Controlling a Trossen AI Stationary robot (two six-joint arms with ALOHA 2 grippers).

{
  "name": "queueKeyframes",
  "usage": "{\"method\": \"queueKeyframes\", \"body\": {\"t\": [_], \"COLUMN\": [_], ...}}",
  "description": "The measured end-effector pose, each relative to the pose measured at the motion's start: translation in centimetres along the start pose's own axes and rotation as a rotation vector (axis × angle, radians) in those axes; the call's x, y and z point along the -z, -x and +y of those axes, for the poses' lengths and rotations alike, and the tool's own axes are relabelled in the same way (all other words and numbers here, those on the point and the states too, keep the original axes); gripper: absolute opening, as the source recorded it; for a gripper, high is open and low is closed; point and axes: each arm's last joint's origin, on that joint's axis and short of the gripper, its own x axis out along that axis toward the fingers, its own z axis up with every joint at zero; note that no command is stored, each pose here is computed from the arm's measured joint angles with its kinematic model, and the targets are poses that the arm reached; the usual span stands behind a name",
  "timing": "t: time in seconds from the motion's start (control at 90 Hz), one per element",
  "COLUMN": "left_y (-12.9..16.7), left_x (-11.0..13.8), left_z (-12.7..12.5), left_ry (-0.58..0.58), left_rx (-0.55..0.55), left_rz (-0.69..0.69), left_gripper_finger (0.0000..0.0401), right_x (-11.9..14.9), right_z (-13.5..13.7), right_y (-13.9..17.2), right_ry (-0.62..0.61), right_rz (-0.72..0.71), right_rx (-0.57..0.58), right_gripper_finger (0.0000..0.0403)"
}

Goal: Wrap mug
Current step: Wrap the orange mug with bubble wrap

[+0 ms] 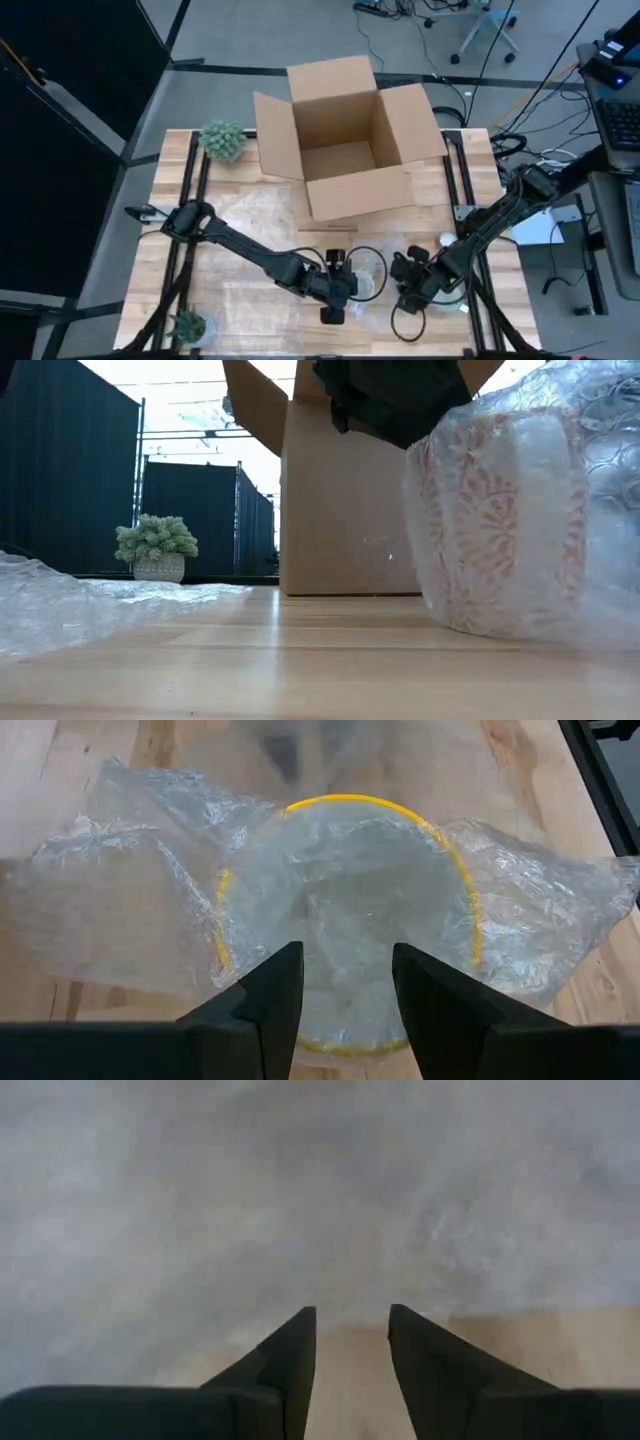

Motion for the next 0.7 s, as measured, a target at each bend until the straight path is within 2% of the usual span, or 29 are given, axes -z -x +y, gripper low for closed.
{"method": "queueKeyframes", "body": {"t": [0.133,0.356,0.567,0.7], "left_y": [0.0,0.0,0.0,0.0], "left_x": [0.0,0.0,0.0,0.0], "left_z": [0.0,0.1,0.1,0.0], "left_ry": [0.000,0.006,0.006,0.007], "left_rx": [0.009,0.025,0.027,0.028], "left_rz": [0.002,0.006,0.006,0.006], "left_gripper_finger": [0.0146,0.0146,0.0146,0.0146], "right_x": [-0.1,-0.2,-0.2,-0.6], "right_z": [-0.2,-1.4,-3.4,-4.2], "right_y": [1.7,6.4,9.2,9.6], "right_ry": [-0.064,-0.159,-0.298,-0.401], "right_rz": [0.017,0.022,-0.033,-0.085], "right_rx": [-0.054,-0.201,-0.208,-0.181], "right_gripper_finger": [0.0120,0.0141,0.0158,0.0162]}}
